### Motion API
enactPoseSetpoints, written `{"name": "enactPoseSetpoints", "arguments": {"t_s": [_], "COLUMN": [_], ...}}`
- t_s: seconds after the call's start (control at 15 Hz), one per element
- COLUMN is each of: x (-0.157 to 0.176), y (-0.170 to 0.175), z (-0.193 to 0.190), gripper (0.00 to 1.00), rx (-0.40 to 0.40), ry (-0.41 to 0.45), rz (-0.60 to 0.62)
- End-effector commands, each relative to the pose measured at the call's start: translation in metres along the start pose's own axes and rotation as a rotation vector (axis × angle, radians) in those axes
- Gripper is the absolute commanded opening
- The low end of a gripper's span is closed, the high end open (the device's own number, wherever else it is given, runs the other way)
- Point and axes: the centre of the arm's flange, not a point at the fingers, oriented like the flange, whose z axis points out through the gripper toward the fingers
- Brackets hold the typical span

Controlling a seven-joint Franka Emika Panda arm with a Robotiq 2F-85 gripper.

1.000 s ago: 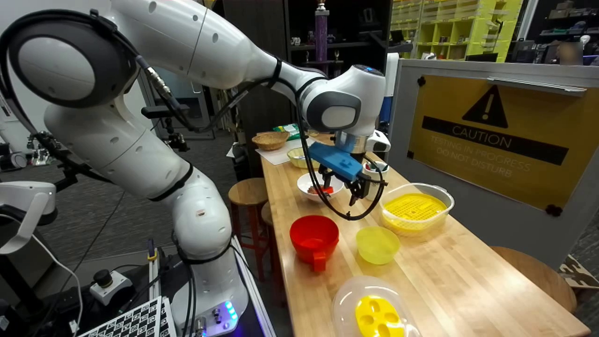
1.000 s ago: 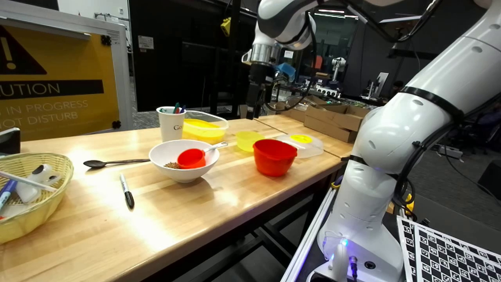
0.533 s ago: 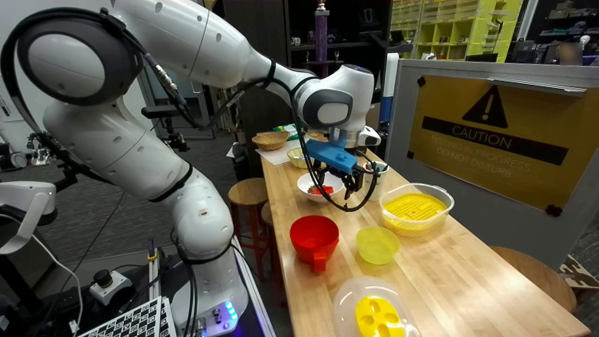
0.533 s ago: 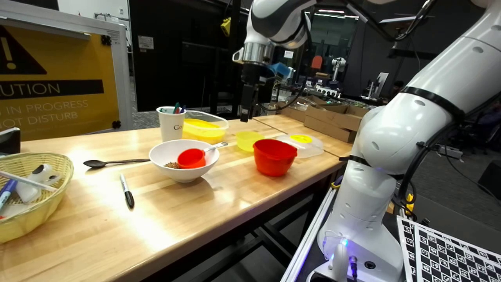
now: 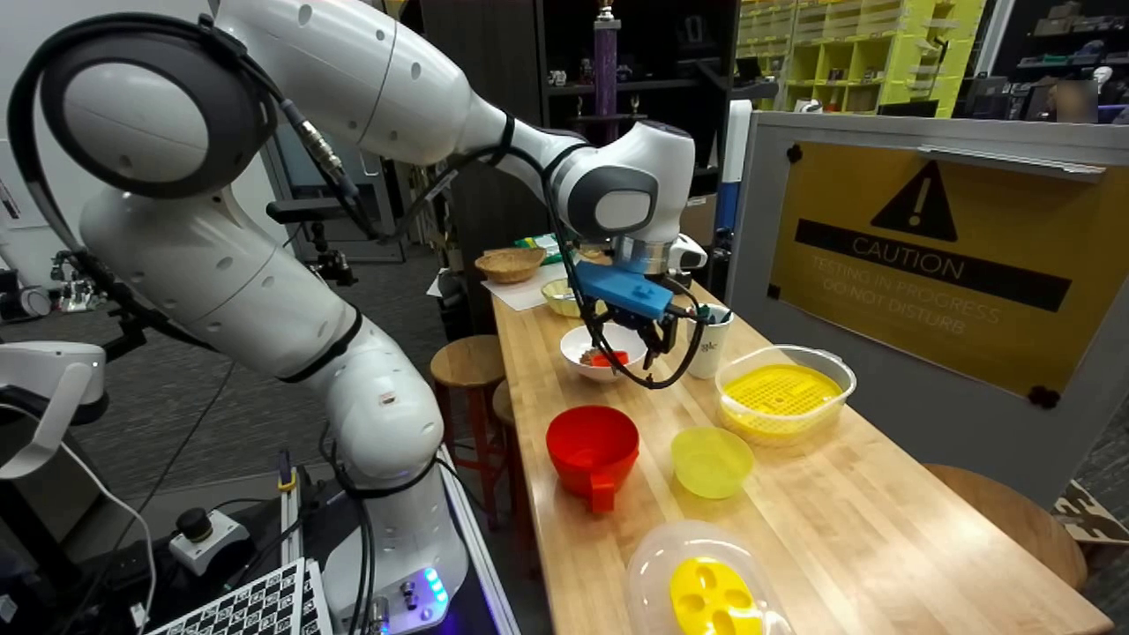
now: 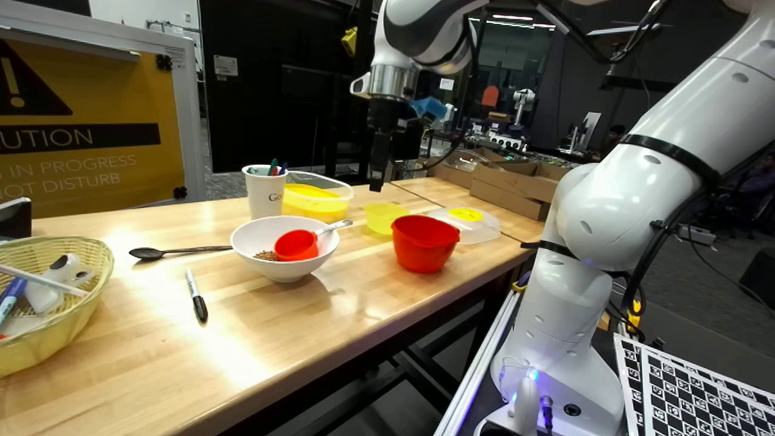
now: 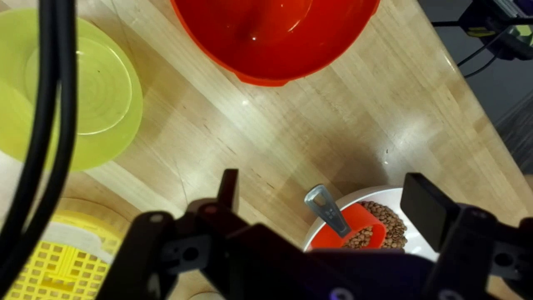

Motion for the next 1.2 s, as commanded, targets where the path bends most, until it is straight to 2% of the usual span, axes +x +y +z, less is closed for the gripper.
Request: {"name": "enactPoseSetpoints", "arguments": {"t_s": [0.0,0.8,1.13], "x": [0.009,0.041,0.055], "y": [-0.010,-0.041,-0.026], "z": [0.003,0.015,0.008], "gripper": [1.00,1.00,1.00], "rx": [0.022,-0.034,-0.039], "ry": [-0.015,-0.032,-0.013], "rz": [-0.098,-0.181,-0.159]}}
